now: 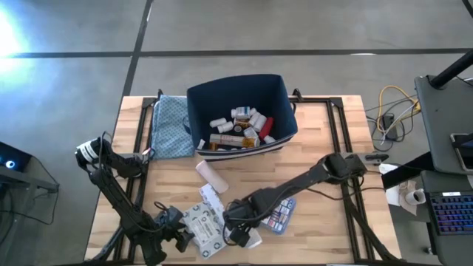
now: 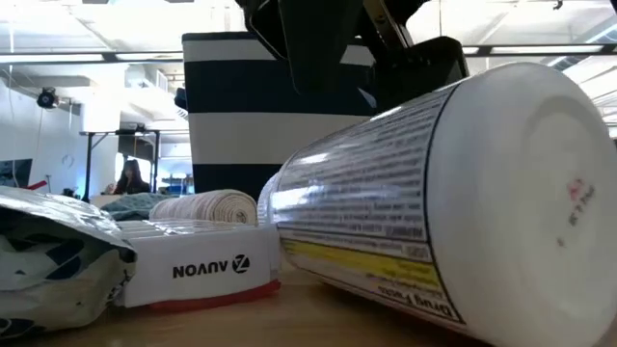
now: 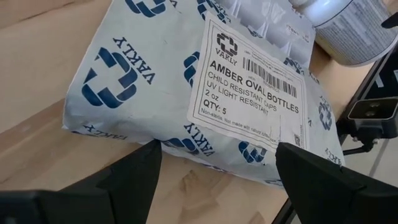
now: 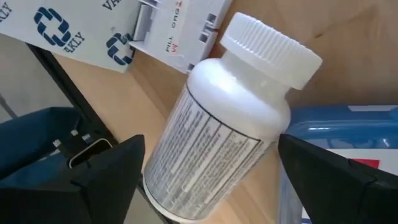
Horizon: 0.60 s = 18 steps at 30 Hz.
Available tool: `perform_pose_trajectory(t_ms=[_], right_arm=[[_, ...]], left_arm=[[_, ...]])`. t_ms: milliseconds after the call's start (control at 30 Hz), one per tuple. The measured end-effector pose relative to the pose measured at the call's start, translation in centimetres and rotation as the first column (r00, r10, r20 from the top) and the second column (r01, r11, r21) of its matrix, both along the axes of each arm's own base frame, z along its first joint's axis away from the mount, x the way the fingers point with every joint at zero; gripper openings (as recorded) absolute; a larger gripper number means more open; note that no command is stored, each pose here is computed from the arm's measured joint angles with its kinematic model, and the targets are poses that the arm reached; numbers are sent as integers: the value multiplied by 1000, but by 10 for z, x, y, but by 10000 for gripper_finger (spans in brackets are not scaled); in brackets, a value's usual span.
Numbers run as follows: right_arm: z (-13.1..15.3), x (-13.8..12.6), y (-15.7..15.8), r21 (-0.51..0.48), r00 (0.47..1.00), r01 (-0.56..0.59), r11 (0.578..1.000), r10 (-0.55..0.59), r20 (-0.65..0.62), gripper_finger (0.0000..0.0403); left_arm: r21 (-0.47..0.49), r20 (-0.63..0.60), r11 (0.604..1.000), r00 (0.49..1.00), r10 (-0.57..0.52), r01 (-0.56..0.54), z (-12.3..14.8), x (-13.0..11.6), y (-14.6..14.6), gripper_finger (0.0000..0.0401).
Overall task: Pick & place medical supplies in basket/bin
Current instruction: Put the white and yellow pill bottle into the blue bin
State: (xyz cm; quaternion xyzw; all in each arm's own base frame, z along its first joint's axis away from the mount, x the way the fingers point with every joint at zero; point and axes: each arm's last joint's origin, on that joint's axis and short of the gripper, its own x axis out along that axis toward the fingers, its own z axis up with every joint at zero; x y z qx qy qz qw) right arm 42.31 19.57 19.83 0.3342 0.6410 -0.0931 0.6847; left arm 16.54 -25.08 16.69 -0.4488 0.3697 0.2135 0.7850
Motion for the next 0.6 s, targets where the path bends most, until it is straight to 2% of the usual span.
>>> perform_pose_trajectory(t_ms=[300, 433, 600], right_arm=[[-32, 4, 2, -44, 996, 56, 997, -59, -68, 366], [-46, 4, 1, -73, 994, 29, 997, -37, -101, 366], [-49, 1, -2, -125, 993, -6, 992, -10, -122, 364]], left_arm=[[26, -13, 1000, 1000, -16, 16, -1, -1, 1, 295], [29, -17, 999, 1000, -17, 17, -1, -1, 2, 295], [34, -20, 999, 1000, -17, 18, -1, -2, 2, 295]])
